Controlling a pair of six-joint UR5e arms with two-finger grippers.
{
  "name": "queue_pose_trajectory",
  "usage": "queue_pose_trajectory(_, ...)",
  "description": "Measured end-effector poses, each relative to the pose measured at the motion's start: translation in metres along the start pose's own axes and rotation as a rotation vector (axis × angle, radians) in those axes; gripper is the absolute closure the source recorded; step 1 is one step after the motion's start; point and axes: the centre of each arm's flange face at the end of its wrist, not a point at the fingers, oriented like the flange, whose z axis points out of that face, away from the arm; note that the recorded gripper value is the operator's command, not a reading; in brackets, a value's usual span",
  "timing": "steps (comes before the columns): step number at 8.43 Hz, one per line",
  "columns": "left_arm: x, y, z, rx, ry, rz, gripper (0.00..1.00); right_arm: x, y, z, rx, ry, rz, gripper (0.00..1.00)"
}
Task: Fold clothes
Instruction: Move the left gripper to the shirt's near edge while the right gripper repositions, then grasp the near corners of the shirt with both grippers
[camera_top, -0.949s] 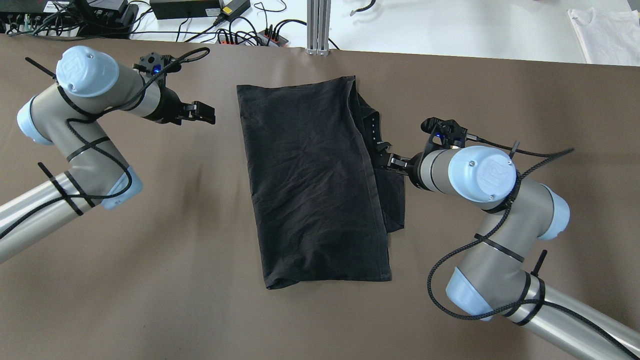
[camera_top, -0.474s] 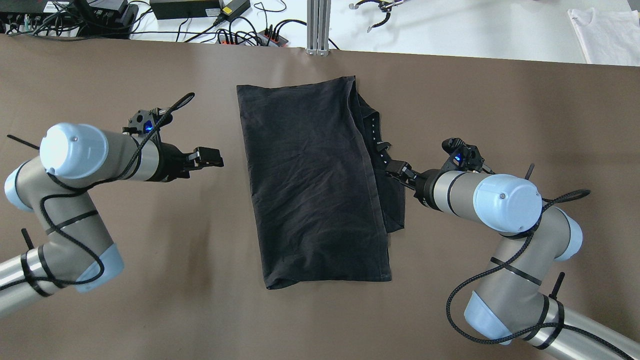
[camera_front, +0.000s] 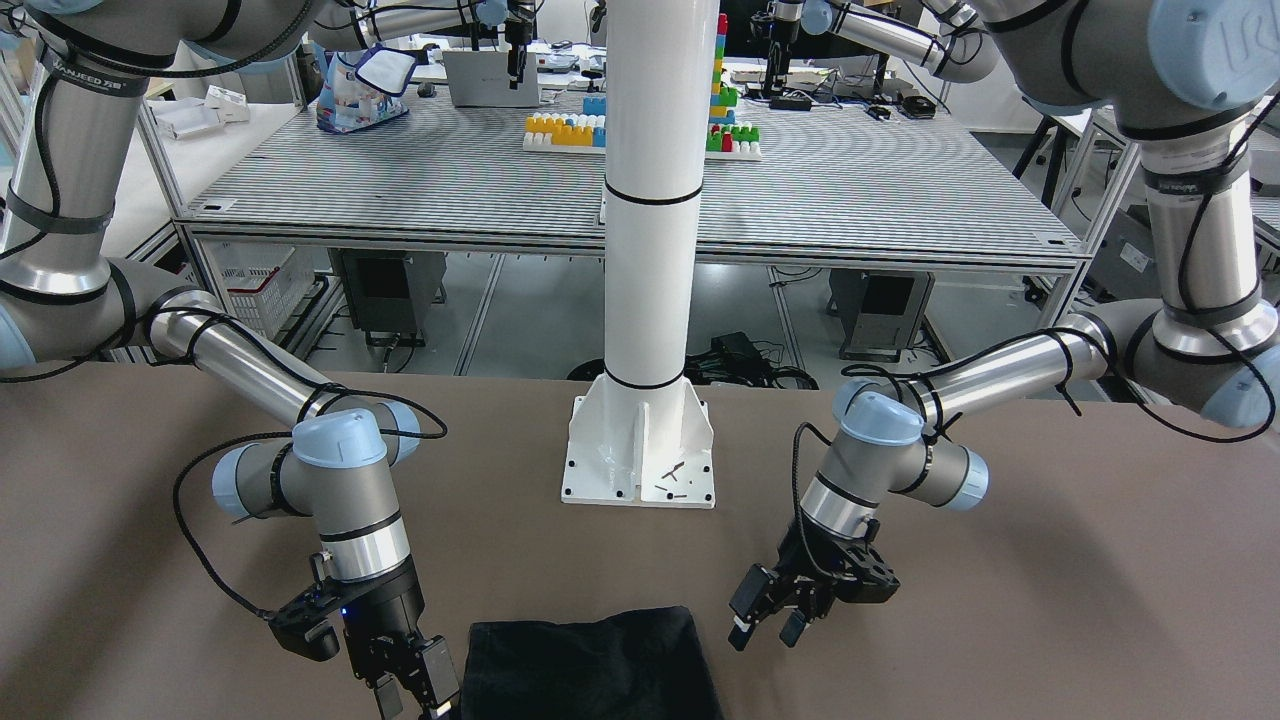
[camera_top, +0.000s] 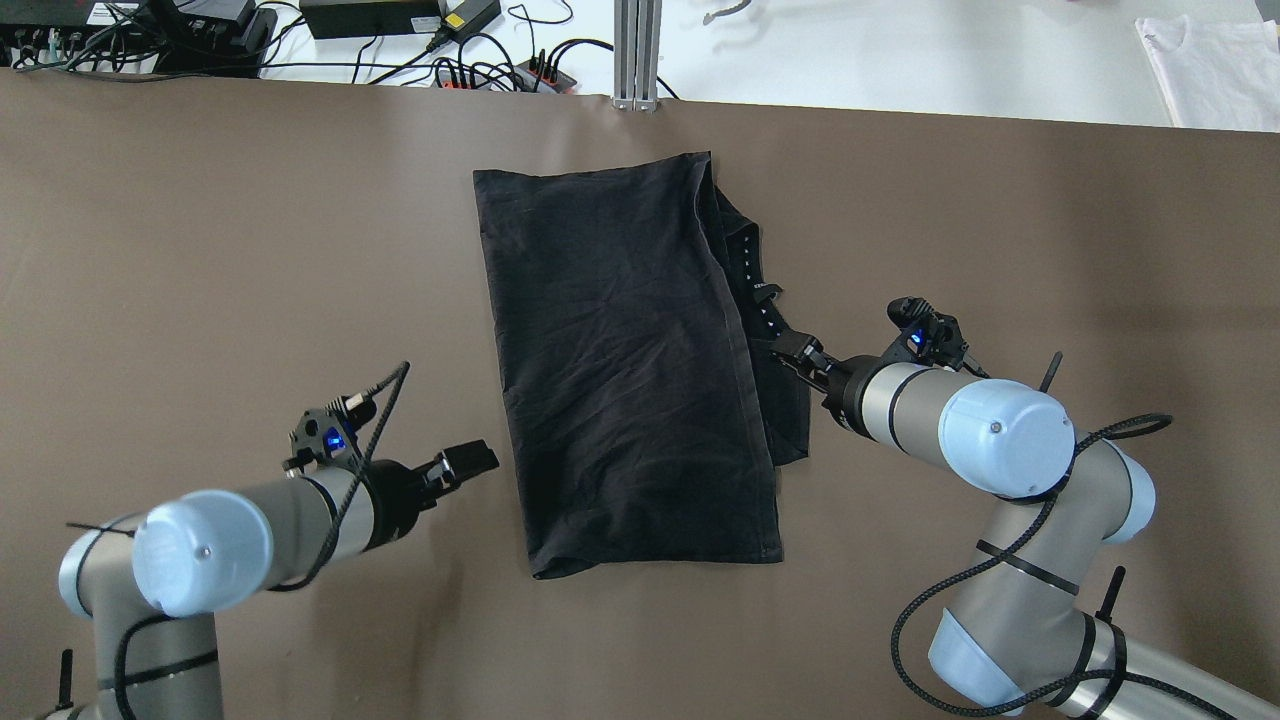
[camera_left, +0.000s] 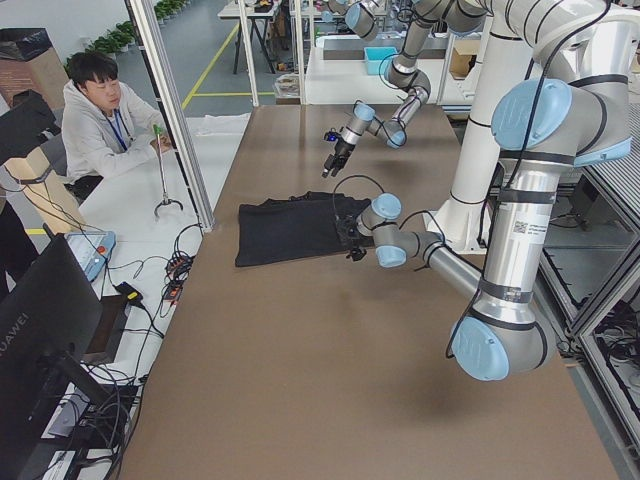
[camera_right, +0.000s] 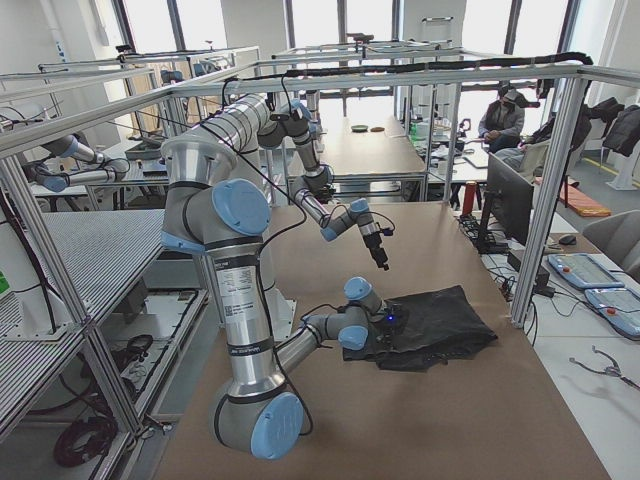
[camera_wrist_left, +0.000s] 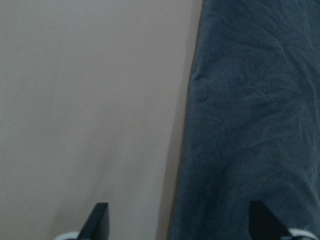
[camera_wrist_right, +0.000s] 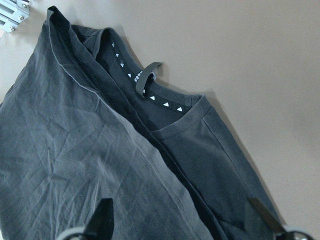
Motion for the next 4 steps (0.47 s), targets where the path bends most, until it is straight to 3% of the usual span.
queue_pose_trajectory(2,-0.004,0.054,0.014,-0.008,0.002,-0.052,0.00,0.001,0.003,0.001,0.002,-0.003,-0.002,0.07)
queue_pose_trajectory(4,0.015,0.085,0.043,-0.005,0.007,-0.078,0.00,0.005,0.004,-0.001,-0.005,-0.022,-0.008,0.07)
